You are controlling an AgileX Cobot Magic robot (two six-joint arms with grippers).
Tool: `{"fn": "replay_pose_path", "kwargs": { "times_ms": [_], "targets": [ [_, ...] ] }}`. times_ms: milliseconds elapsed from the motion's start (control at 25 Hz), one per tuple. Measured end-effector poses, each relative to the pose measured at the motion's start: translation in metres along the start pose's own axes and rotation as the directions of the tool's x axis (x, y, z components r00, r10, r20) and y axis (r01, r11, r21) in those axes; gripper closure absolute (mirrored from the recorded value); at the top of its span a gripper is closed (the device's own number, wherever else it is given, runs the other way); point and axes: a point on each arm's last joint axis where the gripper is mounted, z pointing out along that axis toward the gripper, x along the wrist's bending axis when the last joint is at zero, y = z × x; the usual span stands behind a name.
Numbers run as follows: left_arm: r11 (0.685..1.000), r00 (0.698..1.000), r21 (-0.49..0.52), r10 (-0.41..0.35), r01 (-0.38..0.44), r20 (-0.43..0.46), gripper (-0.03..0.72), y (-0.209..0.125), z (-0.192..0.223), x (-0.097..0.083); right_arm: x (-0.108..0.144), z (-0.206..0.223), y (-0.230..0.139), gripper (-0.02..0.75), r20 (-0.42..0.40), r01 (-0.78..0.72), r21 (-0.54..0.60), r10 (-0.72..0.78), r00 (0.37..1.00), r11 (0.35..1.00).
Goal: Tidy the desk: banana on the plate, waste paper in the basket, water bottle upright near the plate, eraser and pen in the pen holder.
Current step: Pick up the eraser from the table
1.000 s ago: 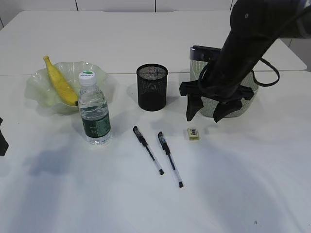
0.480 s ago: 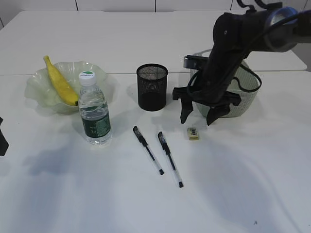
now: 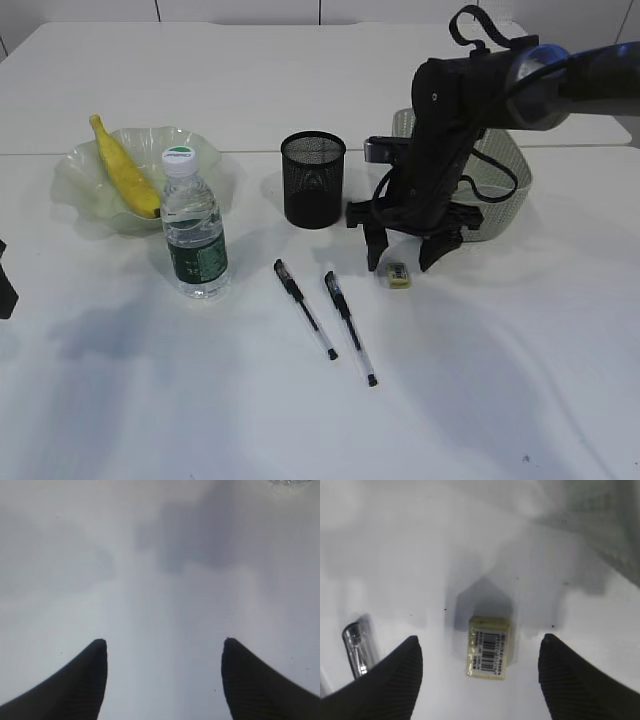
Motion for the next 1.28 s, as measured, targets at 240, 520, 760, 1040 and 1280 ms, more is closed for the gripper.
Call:
{"fn": "replay_pose_path", "kwargs": {
  "times_ms": [240,520,760,1040,1280],
  "targets": [
    [1.000,1.000,-0.003,0.011,-0.011,-0.012,0.187,0.000,0.000,0.001,-0.002,0.009,-0.001,0.202,0.018,-0.005,0.024,0.005,1.000,1.000],
    [1.000,1.000,-0.003,0.014,-0.014,-0.016,0.187,0.000,0.000,0.001,-0.003,0.013,-0.001,0.202,0.023,-0.009,0.035,0.009,1.000,0.999],
    [1.000,1.000,-0.003,0.015,-0.015,-0.017,0.187,0.000,0.000,0.002,-0.003,0.013,-0.001,0.268,0.024,-0.011,0.035,0.011,1.000,0.999],
    [1.000,1.000,-0.003,0.015,-0.015,-0.017,0.187,0.000,0.000,0.002,-0.003,0.013,-0.001,0.454,0.026,-0.011,0.034,0.010,1.000,0.999],
    [1.000,1.000,-0.005,0.015,-0.015,-0.017,0.187,0.000,0.000,0.002,-0.003,0.013,-0.001,0.543,0.026,-0.010,0.034,0.009,1.000,0.999]
  ]
}}
